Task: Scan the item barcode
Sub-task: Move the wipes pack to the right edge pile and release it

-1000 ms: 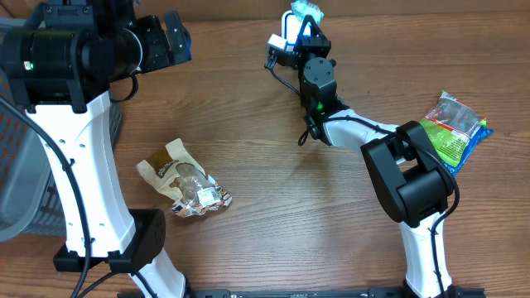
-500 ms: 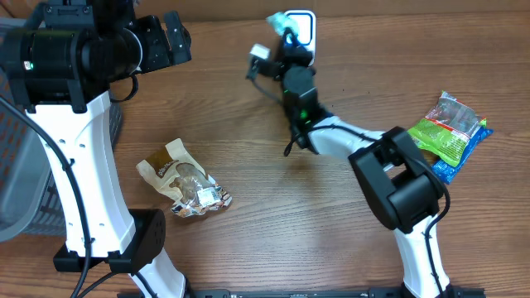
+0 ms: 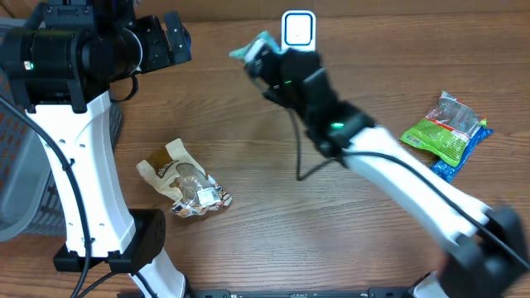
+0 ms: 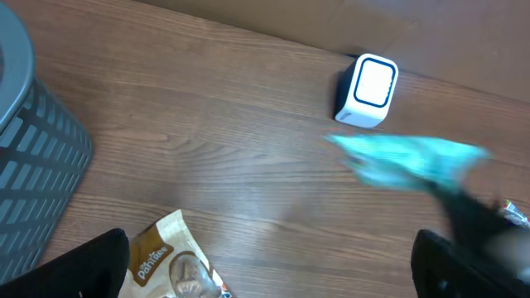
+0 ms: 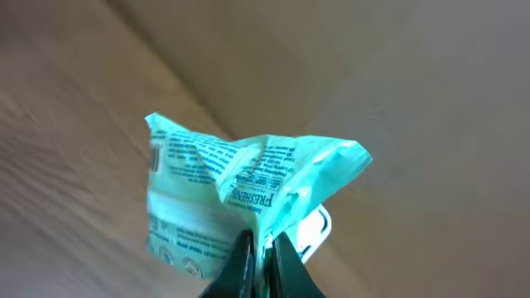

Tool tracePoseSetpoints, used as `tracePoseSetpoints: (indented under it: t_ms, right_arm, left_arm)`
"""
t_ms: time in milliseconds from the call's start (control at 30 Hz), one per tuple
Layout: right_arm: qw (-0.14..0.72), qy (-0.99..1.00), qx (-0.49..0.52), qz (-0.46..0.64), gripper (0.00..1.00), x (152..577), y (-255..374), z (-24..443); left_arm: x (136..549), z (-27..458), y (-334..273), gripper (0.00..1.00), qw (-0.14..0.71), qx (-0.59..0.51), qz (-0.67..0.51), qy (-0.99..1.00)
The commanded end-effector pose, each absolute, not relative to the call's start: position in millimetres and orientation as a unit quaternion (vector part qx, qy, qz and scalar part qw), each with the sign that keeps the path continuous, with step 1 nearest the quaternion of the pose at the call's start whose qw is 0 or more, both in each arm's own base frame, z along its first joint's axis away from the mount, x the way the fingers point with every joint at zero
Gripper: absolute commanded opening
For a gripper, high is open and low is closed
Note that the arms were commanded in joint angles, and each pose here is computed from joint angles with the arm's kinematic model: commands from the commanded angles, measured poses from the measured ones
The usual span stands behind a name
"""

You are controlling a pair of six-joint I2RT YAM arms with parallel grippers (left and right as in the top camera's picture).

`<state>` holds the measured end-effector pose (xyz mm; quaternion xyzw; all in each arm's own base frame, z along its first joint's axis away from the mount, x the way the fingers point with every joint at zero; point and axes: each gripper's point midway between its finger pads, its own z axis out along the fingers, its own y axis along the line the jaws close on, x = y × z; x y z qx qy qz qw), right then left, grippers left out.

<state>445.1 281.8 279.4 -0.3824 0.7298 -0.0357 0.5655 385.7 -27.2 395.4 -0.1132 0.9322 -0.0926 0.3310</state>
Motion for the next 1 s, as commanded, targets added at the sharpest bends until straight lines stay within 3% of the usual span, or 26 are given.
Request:
tracePoseSetpoints:
  t_ms: [0,133,367,667,700,733,800,867,967]
  right_arm:
    - [0.568,0.793,-0.208,0.07,0.04,436.5,220.4,325.6]
    - [0.498,0.862,-0.072,0.059,0.04,431.6,132.1,302.8]
    - [0.32,0.894,0.312,0.026,0.04,398.5,-41.6,217.3]
    - [0.221,0.872,0.437,-0.002,0.04,389.5,-137.5,127.8]
    - [0.209,0.871,0.445,-0.002,0.1,387.8,-143.6,117.5]
    - [0.202,0.87,0.449,-0.005,0.22,386.3,-147.4,111.8]
    - [0.186,0.87,0.456,-0.007,0.61,382.4,-151.9,102.0]
    - [0.183,0.873,0.452,0.003,0.87,381.9,-148.3,104.1]
    - [0.195,0.879,0.432,0.05,0.9,391.5,-133.7,124.8]
  left_arm:
    - [385.7,396.2,-27.3,1.0,0.334,-0.104,-0.089,0.933]
    - [385.7,396.2,-27.3,1.0,0.334,-0.104,-0.089,0.933]
    - [385.7,396.2,-27.3,1.0,0.334,-0.104,-0.089,0.933]
    - [385.7,396.2,-27.3,1.0,0.334,-0.104,-0.089,0.933]
    - [385.7,396.2,-27.3,1.0,0.334,-0.104,-0.089,0.933]
    - [385.7,396.2,-27.3,1.0,0.334,-0.104,-0.089,0.933]
    - [385.7,396.2,-27.3,1.0,0.334,-0.104,-0.089,0.933]
    - [385.7,396.2,-27.3,1.0,0.334,-0.104,-0.089,0.933]
    - [385.7,396.2,-27.3,1.0,0.334,-0.104,-0.089,0.933]
